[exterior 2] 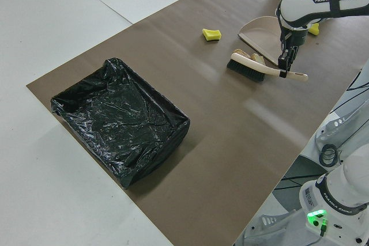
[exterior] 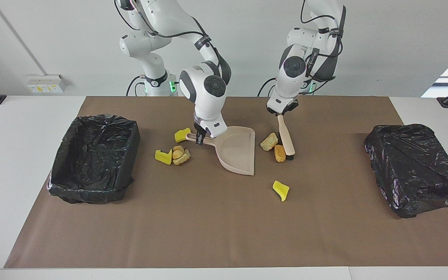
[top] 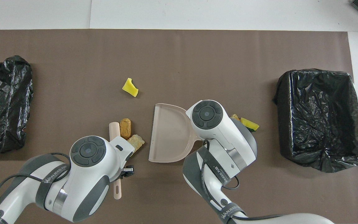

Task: Sweep and dump trash in bin
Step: 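Sweep the tan pieces into the dustpan with the left gripper's brush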

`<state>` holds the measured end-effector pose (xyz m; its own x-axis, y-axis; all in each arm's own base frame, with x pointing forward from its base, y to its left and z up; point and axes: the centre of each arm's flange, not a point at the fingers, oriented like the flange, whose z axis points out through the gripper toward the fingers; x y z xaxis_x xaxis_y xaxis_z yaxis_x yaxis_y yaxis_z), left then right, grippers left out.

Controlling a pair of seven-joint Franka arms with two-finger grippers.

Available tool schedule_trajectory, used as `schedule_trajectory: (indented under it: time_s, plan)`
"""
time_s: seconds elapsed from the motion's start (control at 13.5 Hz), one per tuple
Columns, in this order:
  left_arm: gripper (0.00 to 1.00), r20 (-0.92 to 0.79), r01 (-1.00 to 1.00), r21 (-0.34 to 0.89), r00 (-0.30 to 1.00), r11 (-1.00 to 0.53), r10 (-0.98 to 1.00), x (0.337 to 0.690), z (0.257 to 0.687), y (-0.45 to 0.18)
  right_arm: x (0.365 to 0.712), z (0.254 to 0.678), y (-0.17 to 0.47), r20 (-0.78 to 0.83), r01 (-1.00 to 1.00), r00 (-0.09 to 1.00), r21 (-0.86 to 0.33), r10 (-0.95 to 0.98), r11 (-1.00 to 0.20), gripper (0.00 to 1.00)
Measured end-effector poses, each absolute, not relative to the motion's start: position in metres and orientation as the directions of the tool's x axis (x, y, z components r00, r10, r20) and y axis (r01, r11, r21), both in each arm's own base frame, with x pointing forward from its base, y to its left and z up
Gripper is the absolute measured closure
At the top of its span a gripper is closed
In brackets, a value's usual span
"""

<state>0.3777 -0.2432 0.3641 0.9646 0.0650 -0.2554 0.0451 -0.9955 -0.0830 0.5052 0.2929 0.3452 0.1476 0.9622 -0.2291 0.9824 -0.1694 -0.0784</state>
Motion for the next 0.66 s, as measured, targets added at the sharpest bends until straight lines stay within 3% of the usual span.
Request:
schedule_trajectory:
  time_s: [0.66]
  plan:
    - [0.74,-0.238,-0.012,0.058,0.971,-0.998,-0.026,0.369,0.391,-0.328,0.505,0.345,0.293,-0.229,0.982,0.148,-0.078,0.962,-0.169,0.68]
